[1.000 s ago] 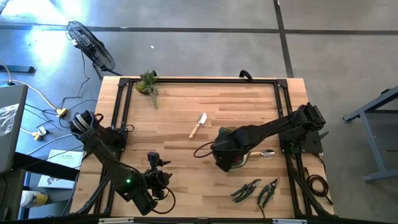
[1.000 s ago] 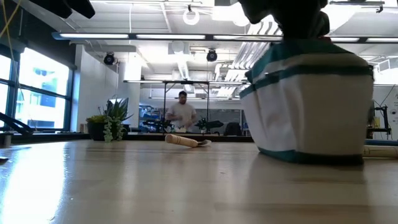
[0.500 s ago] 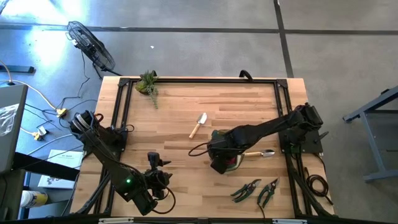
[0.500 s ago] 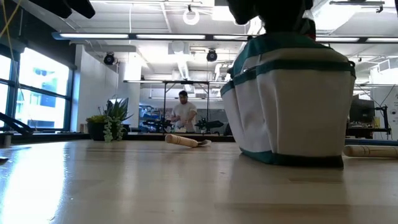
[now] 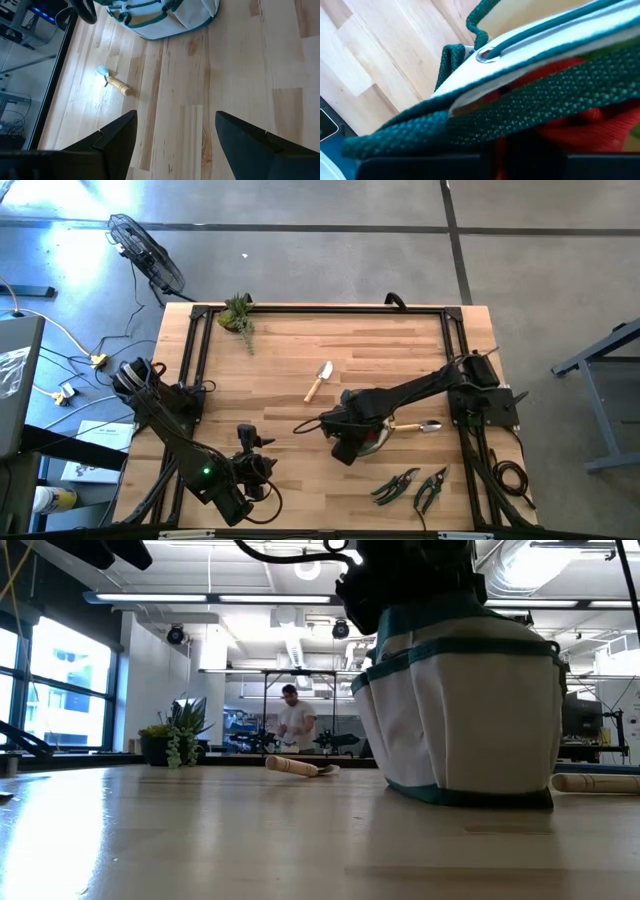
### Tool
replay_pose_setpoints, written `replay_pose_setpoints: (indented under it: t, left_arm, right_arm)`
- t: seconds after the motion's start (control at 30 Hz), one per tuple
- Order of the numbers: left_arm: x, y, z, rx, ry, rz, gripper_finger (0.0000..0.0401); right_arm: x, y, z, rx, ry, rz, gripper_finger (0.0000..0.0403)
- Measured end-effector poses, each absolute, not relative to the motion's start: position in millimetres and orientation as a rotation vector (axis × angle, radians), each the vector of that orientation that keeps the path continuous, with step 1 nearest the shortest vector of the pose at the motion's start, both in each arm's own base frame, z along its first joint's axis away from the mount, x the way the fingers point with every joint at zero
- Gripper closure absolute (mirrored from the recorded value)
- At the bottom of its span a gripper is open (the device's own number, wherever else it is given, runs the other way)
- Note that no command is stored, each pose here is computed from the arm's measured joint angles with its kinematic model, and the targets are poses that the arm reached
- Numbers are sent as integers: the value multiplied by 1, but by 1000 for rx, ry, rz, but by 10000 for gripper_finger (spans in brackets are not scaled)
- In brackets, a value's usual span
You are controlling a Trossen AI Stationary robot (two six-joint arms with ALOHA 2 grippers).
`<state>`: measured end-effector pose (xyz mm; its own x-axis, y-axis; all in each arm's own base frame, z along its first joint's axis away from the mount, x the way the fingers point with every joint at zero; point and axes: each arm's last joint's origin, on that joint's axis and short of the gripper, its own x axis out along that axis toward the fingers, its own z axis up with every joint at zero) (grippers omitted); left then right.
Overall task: Pick & Place Garden tools in Gardening bag
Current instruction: Put the red glove into the light brown gardening bag
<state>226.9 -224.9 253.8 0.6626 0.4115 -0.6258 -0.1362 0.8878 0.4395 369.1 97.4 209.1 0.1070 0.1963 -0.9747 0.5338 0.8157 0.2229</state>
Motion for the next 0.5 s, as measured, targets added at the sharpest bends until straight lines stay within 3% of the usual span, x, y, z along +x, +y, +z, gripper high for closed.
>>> replay_pose_setpoints:
  t: [0.27,0.5]
  left_arm:
    - [227,-225,254,369,800,311,142]
    - [227,-225,253,363,812,302,142]
  right_arm:
    - [372,98,209,651,1442,-281,344]
    - [374,99,209,661,1429,-254,277]
